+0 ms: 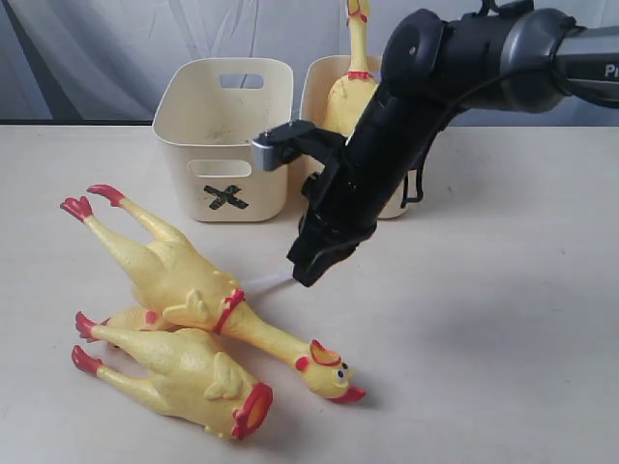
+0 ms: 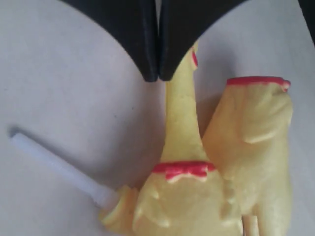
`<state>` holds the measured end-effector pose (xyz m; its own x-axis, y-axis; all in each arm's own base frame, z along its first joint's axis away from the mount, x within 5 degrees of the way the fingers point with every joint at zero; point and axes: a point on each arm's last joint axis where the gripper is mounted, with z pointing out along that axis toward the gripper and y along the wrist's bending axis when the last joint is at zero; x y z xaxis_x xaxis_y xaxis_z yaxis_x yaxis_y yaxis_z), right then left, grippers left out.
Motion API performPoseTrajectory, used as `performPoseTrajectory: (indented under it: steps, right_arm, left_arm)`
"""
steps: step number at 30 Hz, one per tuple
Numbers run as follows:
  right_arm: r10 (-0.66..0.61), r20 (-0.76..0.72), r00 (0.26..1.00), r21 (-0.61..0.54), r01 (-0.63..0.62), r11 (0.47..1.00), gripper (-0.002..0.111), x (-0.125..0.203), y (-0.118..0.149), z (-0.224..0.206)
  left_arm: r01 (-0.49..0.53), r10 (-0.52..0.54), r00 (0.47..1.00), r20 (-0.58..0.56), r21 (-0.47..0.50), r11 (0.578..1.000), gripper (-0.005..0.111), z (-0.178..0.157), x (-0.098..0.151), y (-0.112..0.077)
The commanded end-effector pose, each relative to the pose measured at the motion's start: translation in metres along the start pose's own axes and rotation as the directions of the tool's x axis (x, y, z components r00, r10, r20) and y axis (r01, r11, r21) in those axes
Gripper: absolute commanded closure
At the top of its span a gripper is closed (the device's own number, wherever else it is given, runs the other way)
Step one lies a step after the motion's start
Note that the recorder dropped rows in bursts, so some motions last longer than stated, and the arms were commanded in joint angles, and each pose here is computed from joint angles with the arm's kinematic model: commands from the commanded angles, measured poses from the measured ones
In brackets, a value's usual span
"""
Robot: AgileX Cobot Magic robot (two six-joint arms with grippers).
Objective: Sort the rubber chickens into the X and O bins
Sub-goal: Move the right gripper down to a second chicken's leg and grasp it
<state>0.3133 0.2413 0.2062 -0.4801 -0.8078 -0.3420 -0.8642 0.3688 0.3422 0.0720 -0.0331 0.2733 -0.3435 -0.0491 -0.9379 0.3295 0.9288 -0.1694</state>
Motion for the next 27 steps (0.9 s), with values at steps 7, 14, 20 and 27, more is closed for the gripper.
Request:
performPoseTrajectory:
  steps: [7, 14, 20, 27]
  right_arm:
    - [-0.018, 0.018, 1.0, -0.06, 0.019, 0.998, 0.053, 0.023, 0.003, 0.027]
    - [-0.077, 0.05, 0.996, -0.005, 0.077, 0.997, 0.053, 0.019, 0.01, 0.041]
    - [-0.159, 0.091, 0.983, 0.099, 0.15, 0.984, 0.053, 0.006, 0.018, 0.049]
    - [-0.177, 0.05, 0.983, 0.094, 0.172, 0.981, 0.053, 0.009, 0.017, 0.06]
  left_arm:
    - [-0.004, 0.004, 1.0, 0.006, 0.008, 1.0, 0.106, 0.0, -0.002, -0.001]
    - [-0.004, 0.004, 1.0, 0.006, 0.008, 1.0, 0.106, 0.0, -0.002, -0.001]
    - [-0.004, 0.004, 1.0, 0.006, 0.008, 1.0, 0.106, 0.0, -0.002, -0.001]
    - [-0.004, 0.004, 1.0, 0.006, 0.008, 1.0, 0.106, 0.0, -0.002, -0.001]
